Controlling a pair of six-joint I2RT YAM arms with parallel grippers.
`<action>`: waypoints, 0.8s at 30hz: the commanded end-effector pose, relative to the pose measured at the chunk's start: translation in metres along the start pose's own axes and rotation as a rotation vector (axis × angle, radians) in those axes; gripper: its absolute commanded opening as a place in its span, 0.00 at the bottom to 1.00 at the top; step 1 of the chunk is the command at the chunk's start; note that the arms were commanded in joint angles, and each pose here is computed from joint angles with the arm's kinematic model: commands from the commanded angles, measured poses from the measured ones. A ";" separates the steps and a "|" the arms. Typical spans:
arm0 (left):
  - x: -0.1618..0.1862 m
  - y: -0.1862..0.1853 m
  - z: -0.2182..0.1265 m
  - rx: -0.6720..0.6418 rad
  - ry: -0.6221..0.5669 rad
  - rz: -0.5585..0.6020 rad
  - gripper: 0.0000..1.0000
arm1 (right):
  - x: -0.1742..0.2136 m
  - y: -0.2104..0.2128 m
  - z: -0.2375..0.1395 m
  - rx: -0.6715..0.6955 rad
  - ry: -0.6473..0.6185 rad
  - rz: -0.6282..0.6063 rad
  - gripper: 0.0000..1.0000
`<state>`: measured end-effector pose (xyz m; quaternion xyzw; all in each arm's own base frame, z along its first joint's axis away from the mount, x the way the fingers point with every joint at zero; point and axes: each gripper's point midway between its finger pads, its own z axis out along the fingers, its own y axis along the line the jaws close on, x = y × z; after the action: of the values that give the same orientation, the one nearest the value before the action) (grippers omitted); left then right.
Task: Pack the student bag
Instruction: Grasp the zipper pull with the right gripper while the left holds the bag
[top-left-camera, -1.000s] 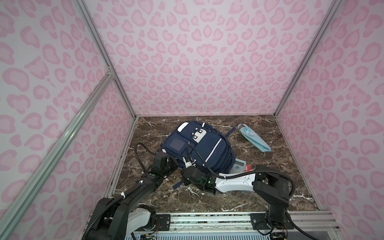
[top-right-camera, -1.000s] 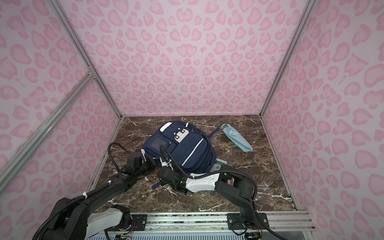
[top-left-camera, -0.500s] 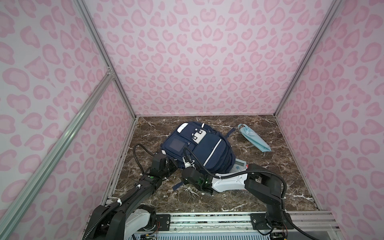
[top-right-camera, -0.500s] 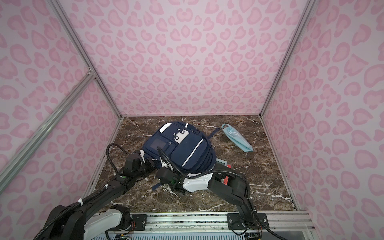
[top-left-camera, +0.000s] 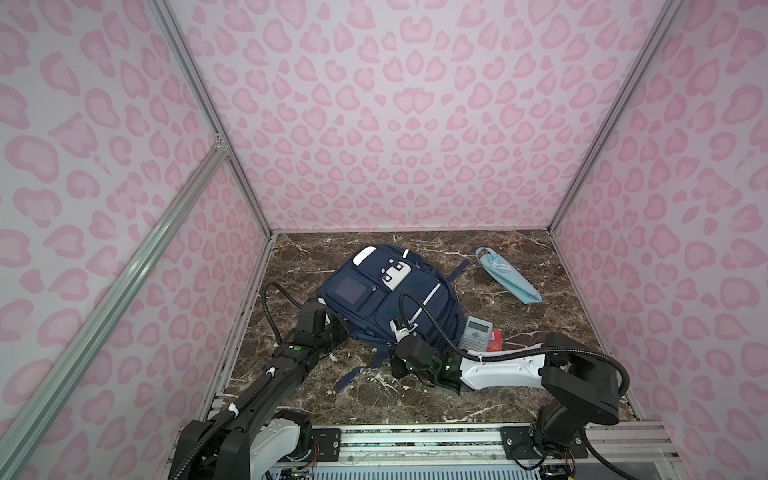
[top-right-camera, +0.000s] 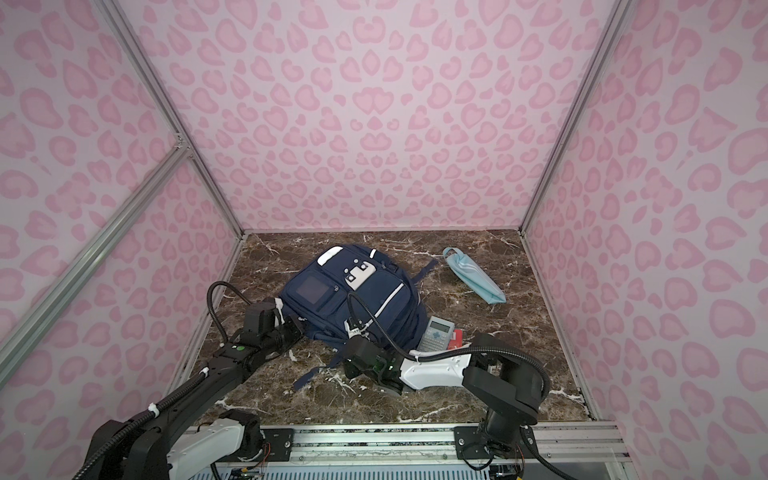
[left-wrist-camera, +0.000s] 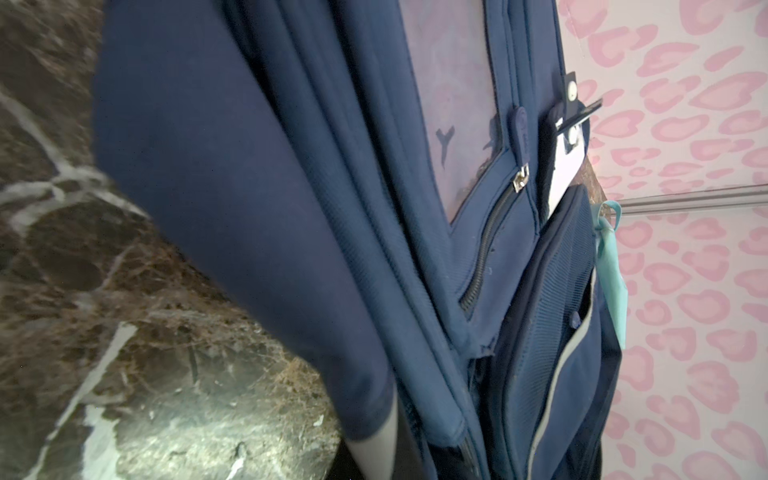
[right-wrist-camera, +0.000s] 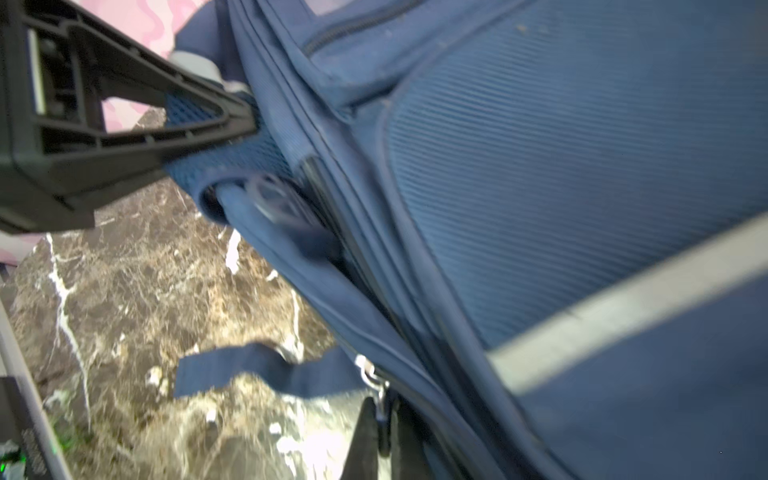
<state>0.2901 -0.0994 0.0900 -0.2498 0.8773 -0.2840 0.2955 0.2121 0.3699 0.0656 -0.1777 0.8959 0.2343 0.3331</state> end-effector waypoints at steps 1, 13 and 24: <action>-0.020 -0.004 -0.001 0.006 -0.074 0.024 0.03 | 0.034 -0.041 -0.014 0.132 0.130 -0.056 0.00; -0.035 -0.002 0.012 -0.025 -0.104 0.038 0.08 | 0.035 -0.087 -0.044 0.149 0.215 -0.085 0.00; -0.065 -0.004 -0.029 -0.112 -0.251 0.066 0.85 | -0.042 0.052 0.019 -0.088 0.106 -0.090 0.00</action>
<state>0.3320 -0.0656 0.1427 -0.2573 0.8516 -0.2214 0.3995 0.2186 0.4061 0.0839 -0.2519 0.9017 0.2306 0.2653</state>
